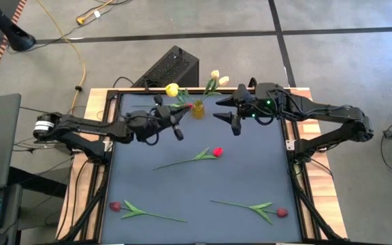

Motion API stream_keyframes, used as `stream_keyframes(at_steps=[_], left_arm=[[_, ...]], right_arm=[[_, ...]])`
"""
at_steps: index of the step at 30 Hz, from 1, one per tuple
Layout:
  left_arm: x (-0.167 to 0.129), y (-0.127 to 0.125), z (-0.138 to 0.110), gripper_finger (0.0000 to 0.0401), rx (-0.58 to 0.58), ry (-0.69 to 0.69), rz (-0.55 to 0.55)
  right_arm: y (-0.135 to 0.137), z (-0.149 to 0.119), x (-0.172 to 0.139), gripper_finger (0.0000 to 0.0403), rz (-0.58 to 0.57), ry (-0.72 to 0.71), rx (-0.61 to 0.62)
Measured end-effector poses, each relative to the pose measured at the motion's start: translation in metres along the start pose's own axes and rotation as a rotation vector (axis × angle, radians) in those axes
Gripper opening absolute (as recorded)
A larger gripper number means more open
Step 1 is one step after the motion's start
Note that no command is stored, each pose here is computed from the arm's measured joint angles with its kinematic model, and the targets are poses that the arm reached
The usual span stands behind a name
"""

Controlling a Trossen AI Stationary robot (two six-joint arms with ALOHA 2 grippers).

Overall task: Sort flowers into vase by color
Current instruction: Put the yellow flower into the yellow vase

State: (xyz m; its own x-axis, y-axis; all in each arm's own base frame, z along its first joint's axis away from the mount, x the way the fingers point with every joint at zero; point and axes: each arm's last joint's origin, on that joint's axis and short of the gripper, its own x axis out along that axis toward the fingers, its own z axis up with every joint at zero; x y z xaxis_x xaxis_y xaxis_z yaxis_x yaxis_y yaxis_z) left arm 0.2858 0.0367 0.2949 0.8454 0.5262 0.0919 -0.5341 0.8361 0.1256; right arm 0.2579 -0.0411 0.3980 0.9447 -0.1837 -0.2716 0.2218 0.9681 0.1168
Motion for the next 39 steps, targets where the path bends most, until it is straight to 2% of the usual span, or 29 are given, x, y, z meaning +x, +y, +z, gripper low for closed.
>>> stream_keyframes(at_steps=[8,14,17,25,35,39], left_arm=[[0.025,0.003,-0.024,0.0,0.022,-0.035,0.021],[0.033,0.005,-0.037,0.0,0.038,-0.001,0.032],[0.033,0.004,-0.037,0.0,0.061,-0.012,-0.005],[0.033,0.004,-0.037,0.0,0.086,-0.011,-0.011],[0.029,-0.006,-0.035,0.0,0.196,-0.02,-0.059],[0.029,-0.007,-0.038,0.0,0.2,0.01,-0.067]], right_arm=[[-0.001,-0.001,0.0,0.0265,-0.003,0.011,0.0],[-0.001,-0.002,0.0,0.0265,-0.004,0.023,-0.001],[-0.001,-0.003,0.0,0.0265,-0.006,0.034,-0.001],[-0.002,-0.003,0.0,0.0265,-0.01,0.034,0.0],[-0.002,-0.003,0.0,0.0265,-0.009,0.034,0.0],[-0.002,-0.003,0.0,0.0265,-0.009,0.034,0.0]])
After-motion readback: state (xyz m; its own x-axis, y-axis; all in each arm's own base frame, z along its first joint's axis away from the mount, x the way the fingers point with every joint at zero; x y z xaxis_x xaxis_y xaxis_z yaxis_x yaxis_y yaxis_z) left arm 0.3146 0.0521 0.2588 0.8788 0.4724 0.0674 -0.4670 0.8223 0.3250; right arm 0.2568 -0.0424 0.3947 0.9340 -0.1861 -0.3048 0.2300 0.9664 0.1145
